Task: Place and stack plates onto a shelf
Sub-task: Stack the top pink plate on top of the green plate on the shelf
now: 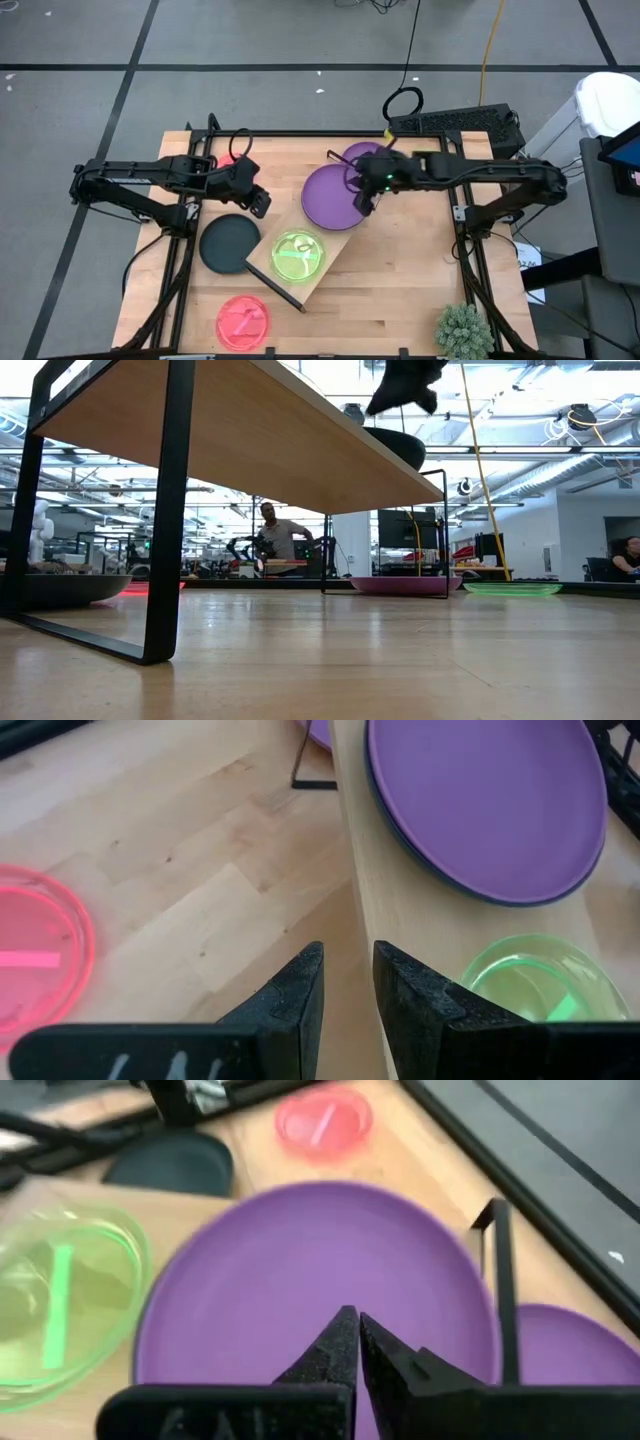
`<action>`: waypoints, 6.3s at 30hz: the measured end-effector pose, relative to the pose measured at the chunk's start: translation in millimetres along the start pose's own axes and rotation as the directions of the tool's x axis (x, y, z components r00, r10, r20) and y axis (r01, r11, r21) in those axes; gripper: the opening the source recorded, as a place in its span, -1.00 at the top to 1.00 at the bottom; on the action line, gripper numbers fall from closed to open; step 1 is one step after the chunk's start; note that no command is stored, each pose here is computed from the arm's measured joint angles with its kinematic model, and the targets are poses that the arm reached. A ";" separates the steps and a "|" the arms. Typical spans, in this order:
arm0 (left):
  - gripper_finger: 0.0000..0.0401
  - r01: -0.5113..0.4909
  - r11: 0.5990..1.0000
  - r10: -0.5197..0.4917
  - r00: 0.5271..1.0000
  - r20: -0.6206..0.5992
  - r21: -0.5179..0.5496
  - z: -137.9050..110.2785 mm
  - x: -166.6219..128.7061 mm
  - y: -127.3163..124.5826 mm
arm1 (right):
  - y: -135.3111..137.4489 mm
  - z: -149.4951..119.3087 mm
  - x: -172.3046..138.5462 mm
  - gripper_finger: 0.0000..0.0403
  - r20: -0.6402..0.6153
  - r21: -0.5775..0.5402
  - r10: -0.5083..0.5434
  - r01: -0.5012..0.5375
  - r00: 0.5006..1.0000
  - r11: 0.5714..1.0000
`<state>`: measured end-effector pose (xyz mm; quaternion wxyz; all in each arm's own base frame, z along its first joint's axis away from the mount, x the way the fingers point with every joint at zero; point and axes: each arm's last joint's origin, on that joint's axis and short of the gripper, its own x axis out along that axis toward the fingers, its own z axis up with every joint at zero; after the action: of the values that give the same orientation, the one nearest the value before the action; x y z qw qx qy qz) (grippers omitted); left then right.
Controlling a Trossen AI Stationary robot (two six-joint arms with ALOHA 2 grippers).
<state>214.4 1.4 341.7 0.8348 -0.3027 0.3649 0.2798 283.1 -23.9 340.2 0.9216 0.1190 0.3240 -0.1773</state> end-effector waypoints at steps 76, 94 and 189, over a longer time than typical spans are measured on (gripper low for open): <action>-0.05 -0.176 0.974 0.227 0.758 -0.611 0.143 -76.5 93.7 121.8 | 79.5 -65.4 -63.7 1.00 0.243 0.305 0.465 -0.522 0.851 0.797; -0.05 -0.284 0.950 0.312 0.890 -0.331 0.130 -43.8 122.2 133.6 | 77.8 -68.9 -61.8 1.00 0.207 0.299 0.448 -0.492 0.870 0.818; 0.98 -0.360 0.753 0.601 0.718 -0.351 0.551 -25.6 164.7 99.7 | 72.1 -70.6 -57.4 1.00 0.171 0.295 0.412 -0.445 0.895 0.845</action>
<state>229.6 89.7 169.4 0.6481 -0.0575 0.6926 0.3116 231.3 79.5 330.7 0.9204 0.3300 0.2083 -0.0239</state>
